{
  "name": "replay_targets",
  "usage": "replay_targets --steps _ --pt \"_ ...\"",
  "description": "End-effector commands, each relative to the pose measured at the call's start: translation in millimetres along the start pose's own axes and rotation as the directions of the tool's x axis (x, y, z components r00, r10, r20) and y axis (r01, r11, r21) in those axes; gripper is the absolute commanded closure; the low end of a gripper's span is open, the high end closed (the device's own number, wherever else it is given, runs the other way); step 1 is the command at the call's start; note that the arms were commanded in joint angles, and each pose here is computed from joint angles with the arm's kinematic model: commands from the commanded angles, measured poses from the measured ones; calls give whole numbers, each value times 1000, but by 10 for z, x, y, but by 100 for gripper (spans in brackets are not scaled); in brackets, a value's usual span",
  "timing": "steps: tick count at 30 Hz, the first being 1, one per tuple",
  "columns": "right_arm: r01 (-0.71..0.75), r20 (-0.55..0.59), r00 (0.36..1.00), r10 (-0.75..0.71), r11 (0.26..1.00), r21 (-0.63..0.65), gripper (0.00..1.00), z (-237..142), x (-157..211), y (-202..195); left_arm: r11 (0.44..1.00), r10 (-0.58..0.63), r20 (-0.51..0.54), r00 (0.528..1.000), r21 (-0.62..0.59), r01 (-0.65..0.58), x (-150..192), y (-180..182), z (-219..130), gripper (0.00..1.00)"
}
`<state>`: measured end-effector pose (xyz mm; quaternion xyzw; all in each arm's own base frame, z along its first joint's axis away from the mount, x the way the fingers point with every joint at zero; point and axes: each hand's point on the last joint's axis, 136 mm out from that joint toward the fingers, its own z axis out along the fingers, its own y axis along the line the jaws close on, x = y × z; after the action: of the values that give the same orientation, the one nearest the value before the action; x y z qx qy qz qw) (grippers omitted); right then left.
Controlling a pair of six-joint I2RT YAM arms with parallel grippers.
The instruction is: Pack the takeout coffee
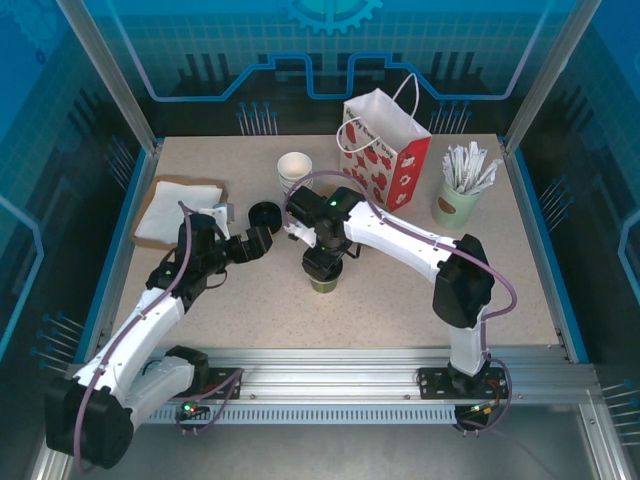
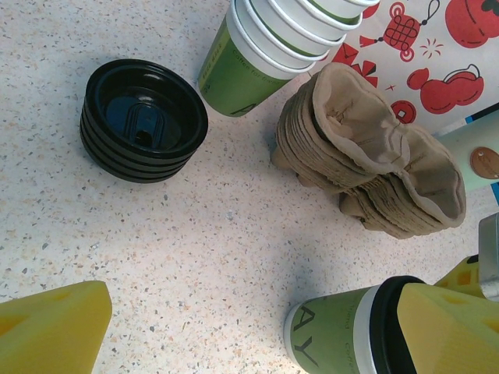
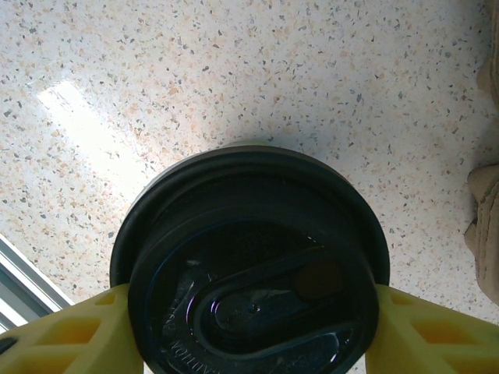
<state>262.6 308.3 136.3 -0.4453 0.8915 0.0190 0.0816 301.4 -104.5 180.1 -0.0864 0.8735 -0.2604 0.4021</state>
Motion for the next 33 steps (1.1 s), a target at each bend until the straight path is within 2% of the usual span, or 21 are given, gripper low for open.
replay_targets --steps 1,23,33 --pt "34 -43 998 -34 999 -10 43 25 53 76 1000 22 14 1000 -10 -22 -5 30 -23 4" --pt "24 -8 1000 -24 998 -50 40 -26 -19 143 1000 16 13 1000 1 -16 8 20 -11 4" --pt "11 -2 1000 -11 1000 -24 40 -69 -15 95 1000 14 10 1000 5 -14 18 15 -12 4"
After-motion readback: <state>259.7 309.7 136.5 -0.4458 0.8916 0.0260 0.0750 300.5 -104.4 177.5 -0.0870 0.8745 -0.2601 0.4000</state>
